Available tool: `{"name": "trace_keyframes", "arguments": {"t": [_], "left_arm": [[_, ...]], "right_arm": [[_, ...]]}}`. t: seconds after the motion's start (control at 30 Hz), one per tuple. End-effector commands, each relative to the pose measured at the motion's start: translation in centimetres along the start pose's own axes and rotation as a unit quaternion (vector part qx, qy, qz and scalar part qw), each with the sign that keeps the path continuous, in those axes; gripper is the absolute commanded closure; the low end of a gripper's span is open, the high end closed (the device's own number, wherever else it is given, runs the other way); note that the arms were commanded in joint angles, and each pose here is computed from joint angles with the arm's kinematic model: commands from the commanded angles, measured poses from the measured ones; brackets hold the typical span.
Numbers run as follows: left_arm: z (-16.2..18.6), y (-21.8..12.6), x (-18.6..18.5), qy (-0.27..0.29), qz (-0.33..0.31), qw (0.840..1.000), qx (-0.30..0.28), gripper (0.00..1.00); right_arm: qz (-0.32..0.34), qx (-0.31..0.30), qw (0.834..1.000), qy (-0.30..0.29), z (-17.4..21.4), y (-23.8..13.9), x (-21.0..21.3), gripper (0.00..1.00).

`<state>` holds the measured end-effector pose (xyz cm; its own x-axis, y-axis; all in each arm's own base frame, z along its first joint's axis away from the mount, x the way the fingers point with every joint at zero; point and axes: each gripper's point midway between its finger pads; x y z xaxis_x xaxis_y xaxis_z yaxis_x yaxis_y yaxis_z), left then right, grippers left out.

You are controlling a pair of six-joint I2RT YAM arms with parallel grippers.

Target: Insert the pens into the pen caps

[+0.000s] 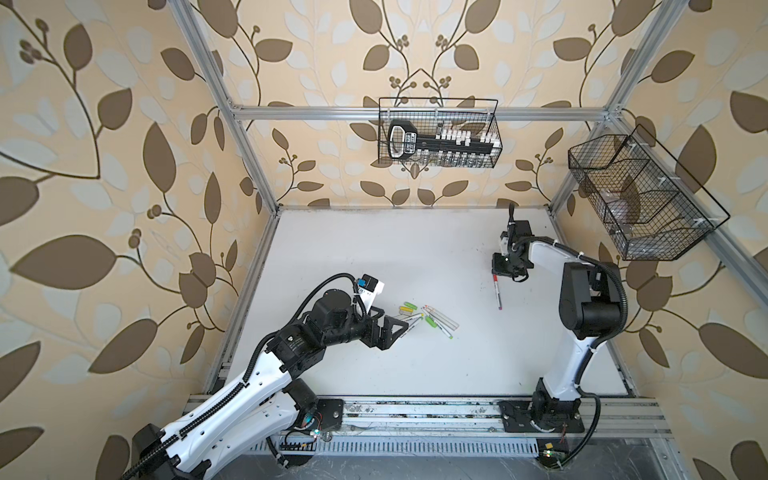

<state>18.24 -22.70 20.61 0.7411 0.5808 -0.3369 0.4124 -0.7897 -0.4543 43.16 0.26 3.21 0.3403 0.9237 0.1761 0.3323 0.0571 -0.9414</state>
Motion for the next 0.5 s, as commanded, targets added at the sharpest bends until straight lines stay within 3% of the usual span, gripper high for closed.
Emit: {"name": "trace_keyframes", "arguments": {"t": [0.0, 0.13, 0.3, 0.37, 0.47], "left_arm": [[-0.5, 0.5, 0.5, -0.008, -0.007, 1.000, -0.013, 0.01], [0.2, 1.3, 1.4, -0.022, -0.022, 1.000, 0.003, 0.01], [0.4, 0.9, 3.7, -0.034, -0.089, 0.995, -0.002, 0.01], [0.6, 0.5, 4.9, -0.040, -0.125, 0.991, -0.003, 0.01], [0.7, -0.3, 6.6, -0.045, -0.178, 0.983, -0.007, 0.01]], "right_arm": [[-0.010, -0.006, 1.000, -0.006, 0.6, -1.0, 0.2, 0.61], [-0.027, -0.035, 0.998, -0.035, 1.6, -3.6, 2.5, 0.44], [-0.048, -0.056, 0.992, -0.101, 5.7, -6.2, 6.8, 0.33], [-0.070, -0.053, 0.988, -0.126, 7.9, -6.7, 8.5, 0.17], [-0.093, -0.052, 0.979, -0.175, 11.5, -7.5, 11.0, 0.14]]}}
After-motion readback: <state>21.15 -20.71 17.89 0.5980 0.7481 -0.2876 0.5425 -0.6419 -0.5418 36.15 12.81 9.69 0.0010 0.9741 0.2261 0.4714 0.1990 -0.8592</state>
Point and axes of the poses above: each gripper's point midway between its finger pads, its own y axis out along the fingers, its own x axis along the line the jaws close on, z = x × y, and after that the axes turned 15 degrees about y, right-handed
